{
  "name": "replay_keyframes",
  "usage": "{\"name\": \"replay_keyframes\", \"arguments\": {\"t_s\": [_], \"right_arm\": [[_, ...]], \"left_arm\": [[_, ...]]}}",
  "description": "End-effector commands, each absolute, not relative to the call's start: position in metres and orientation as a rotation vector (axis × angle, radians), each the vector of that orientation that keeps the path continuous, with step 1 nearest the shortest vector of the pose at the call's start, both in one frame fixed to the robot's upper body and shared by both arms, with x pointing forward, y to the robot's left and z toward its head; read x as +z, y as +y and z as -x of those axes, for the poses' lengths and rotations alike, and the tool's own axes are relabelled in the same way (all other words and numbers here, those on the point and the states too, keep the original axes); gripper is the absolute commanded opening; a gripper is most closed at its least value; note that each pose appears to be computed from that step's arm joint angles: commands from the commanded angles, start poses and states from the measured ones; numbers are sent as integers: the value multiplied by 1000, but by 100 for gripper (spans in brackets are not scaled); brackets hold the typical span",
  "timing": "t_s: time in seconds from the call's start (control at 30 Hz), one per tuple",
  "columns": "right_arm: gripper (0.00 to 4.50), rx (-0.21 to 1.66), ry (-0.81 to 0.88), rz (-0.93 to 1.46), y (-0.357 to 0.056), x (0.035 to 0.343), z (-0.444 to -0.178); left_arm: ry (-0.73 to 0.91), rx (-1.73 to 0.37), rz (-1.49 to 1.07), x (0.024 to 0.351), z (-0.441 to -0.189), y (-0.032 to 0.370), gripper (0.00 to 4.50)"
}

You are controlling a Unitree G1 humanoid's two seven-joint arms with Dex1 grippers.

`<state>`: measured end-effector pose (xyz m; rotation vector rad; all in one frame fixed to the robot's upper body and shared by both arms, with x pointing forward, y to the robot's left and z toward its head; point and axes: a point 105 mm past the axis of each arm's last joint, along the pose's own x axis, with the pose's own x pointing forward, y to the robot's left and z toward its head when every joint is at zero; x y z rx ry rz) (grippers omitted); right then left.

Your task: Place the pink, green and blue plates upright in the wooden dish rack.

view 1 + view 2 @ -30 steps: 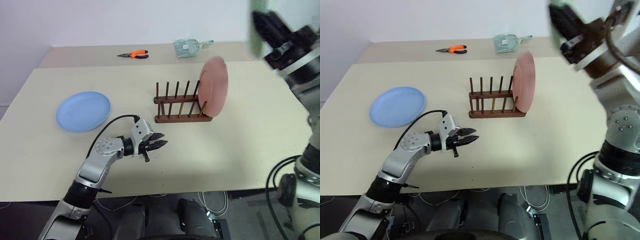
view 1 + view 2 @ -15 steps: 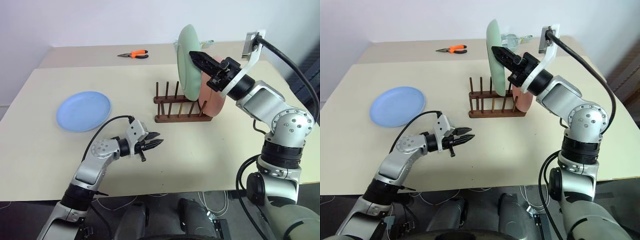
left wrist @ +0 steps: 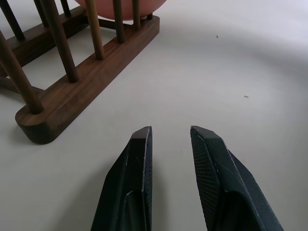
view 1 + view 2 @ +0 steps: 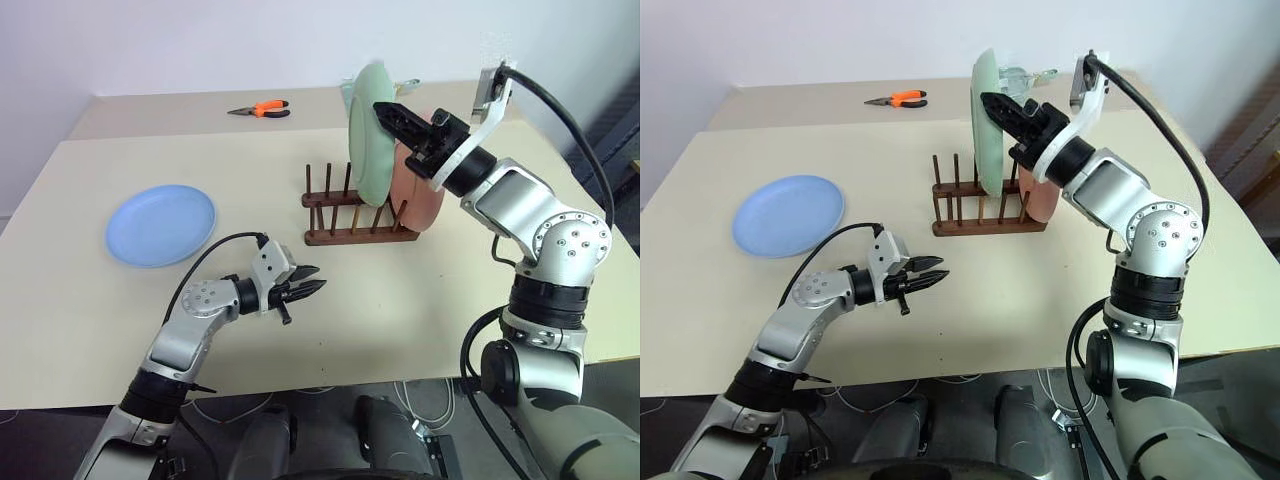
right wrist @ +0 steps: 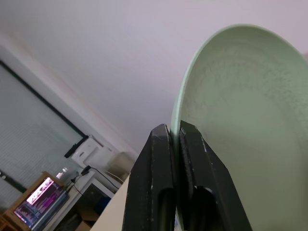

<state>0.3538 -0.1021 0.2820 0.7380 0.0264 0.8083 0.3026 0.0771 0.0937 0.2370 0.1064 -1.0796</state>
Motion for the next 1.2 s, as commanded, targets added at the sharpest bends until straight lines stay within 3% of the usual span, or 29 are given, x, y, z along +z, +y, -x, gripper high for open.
{"name": "replay_keyframes", "arguments": {"t_s": [0.03, 0.1, 0.17, 0.37, 0.47, 0.5, 0.6, 0.67, 0.77, 0.83, 1.03, 1.13, 1.2], "right_arm": [[128, 804, 9, -730, -103, 287, -355], [235, 783, -18, -668, -103, 291, -357], [335, 737, -83, -495, -105, 295, -359], [336, 701, -345, 36, -110, 325, -350], [336, 705, -456, 188, -112, 341, -344], [362, 726, -490, 226, -110, 346, -339], [446, 835, -525, 325, -96, 345, -324], [446, 940, -486, 415, -78, 326, -313], [446, 1008, -424, 477, -65, 299, -310], [446, 1031, -402, 486, -61, 287, -310], [446, 1070, -376, 485, -54, 271, -310], [450, 1072, -370, 495, -52, 265, -310], [450, 1059, -372, 500, -52, 263, -312]], "left_arm": [[54, -1079, -262, 108, -304, 77, 125], [76, -1090, -241, 106, -303, 77, 125], [85, -1080, -205, 107, -304, 79, 178], [-3, -953, -78, 134, -317, 93, 448], [-111, -785, 46, 161, -332, 118, 448], [-163, -671, 94, 171, -342, 136, 450], [-212, -297, 177, 183, -369, 192, 450], [-156, 90, 162, 182, -382, 251, 450], [-29, 640, 136, 174, -366, 332, 450], [48, 829, 143, 166, -349, 356, 450], [241, 822, 324, 127, -341, 347, 450], [279, 704, 476, 112, -347, 329, 366], [253, 657, 498, 115, -351, 323, 272]]}}
